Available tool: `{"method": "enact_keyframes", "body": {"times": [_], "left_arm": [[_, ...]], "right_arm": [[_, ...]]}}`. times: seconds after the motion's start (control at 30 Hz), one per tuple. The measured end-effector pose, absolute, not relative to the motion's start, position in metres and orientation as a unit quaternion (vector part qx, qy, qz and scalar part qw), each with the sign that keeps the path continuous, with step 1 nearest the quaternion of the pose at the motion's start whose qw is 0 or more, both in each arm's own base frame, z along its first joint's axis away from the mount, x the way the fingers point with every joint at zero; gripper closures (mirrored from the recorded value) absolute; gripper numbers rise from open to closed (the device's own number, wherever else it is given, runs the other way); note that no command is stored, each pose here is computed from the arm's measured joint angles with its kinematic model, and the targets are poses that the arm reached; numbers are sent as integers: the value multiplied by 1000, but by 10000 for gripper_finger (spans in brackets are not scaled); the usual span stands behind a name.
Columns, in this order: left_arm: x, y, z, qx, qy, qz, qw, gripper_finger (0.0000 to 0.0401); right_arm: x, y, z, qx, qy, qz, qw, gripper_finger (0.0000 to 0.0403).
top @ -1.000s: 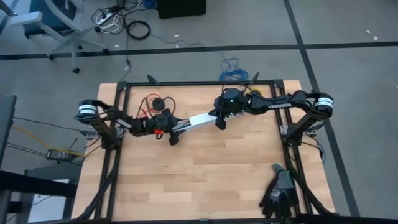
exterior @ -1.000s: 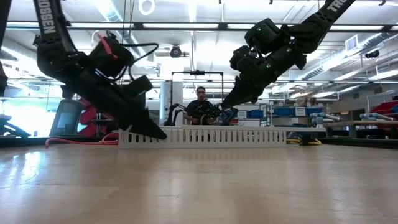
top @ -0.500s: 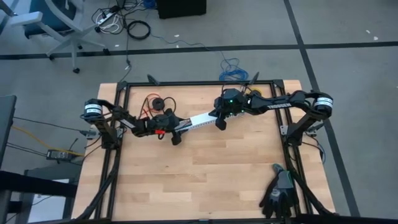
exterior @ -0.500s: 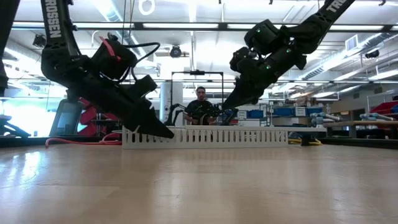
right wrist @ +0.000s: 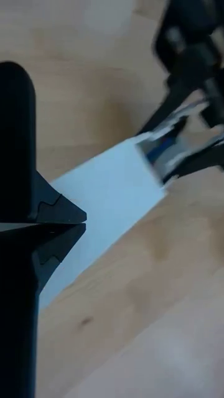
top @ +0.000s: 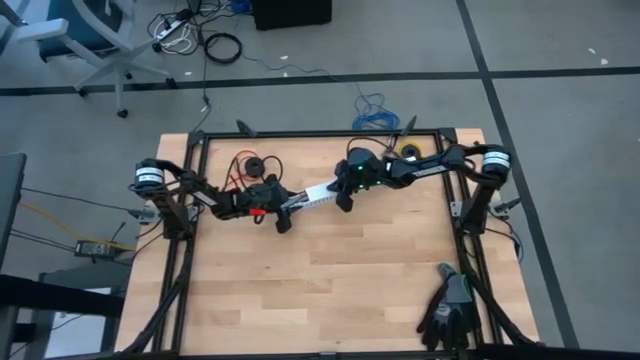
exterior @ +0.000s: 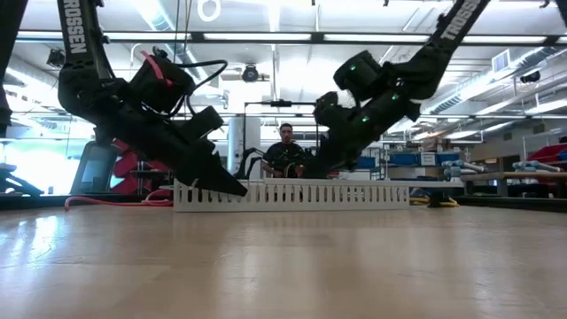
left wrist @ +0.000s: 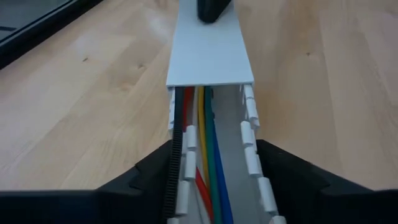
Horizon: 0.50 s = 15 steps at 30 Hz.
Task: Ziptie cables
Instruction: Close the white cable duct
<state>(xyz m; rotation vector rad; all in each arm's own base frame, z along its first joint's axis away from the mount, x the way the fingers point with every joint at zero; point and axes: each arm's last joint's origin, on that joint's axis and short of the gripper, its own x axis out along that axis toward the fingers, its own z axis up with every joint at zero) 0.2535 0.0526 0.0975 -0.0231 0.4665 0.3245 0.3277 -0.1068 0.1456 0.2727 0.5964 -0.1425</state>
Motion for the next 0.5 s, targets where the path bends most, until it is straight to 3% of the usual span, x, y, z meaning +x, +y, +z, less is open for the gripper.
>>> {"method": "enact_keyframes", "body": {"times": [0.33,0.5], "left_arm": [[253,52,98,-12,228,159,960,191],[254,53,98,-12,228,159,960,191]], "right_arm": [[397,-100,133,122,272,29,954,403],[404,-94,147,90,251,52,962,403]]}}
